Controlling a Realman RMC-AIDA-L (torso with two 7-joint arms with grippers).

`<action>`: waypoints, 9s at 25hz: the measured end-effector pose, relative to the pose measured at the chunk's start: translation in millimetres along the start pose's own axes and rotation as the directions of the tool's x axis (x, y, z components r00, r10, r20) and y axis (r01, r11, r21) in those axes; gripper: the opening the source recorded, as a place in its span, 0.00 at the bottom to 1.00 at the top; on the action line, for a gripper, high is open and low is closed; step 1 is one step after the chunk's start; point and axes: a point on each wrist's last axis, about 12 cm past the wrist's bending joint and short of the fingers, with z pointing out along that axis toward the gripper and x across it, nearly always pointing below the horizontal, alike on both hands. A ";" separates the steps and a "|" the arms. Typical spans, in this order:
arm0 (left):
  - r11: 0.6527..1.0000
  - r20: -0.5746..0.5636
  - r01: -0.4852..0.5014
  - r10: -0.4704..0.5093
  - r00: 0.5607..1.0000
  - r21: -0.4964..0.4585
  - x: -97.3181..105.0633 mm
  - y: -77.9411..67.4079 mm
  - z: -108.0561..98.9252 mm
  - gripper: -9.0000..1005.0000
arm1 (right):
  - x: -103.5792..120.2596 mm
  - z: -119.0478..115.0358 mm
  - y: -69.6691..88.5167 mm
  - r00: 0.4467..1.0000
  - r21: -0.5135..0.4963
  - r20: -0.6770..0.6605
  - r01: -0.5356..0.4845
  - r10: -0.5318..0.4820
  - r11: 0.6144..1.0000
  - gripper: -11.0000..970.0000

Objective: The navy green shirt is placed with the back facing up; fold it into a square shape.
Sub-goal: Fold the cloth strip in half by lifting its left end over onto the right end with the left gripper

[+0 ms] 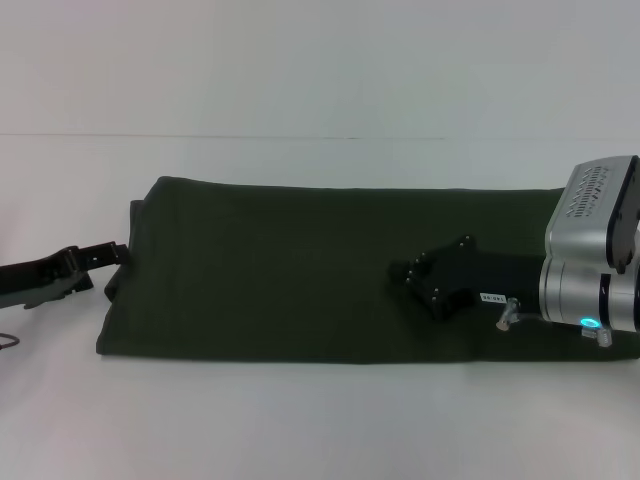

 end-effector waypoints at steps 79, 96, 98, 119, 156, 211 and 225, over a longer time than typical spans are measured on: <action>0.993 -0.125 -0.104 0.110 0.986 0.057 15.7 -44.2 38.7 0.41 | -3.2 -0.6 2.3 1.000 -0.027 0.016 -0.015 0.016 1.000 0.01; 0.993 -0.125 -0.109 0.114 0.986 0.041 6.3 -36.0 29.8 0.07 | -4.4 -3.6 4.2 0.999 -0.050 0.036 -0.020 0.021 0.999 0.01; 0.994 -0.123 -0.108 0.111 0.986 0.033 1.8 -31.1 23.9 0.07 | -4.3 -5.9 4.2 0.999 -0.053 0.043 -0.021 0.023 0.998 0.01; 0.995 -0.091 -0.084 0.079 0.993 -0.054 -33.9 -5.0 -17.4 0.07 | -2.2 -12.4 3.7 0.997 -0.046 0.063 -0.042 0.045 0.998 0.01; 0.956 -0.241 0.010 0.064 0.968 0.295 -26.3 -105.0 16.8 0.07 | 25.2 -34.7 6.7 0.983 0.015 0.094 -0.161 0.159 0.987 0.05; 0.861 -0.170 -0.005 0.106 0.980 0.508 89.9 -223.7 138.4 0.11 | 98.7 -123.5 34.5 0.905 0.160 0.247 -0.390 0.346 0.907 0.13; 0.824 -0.099 -0.032 0.106 0.989 0.565 102.6 -220.1 133.5 0.51 | 101.0 -126.2 35.4 0.901 0.166 0.251 -0.400 0.354 0.901 0.15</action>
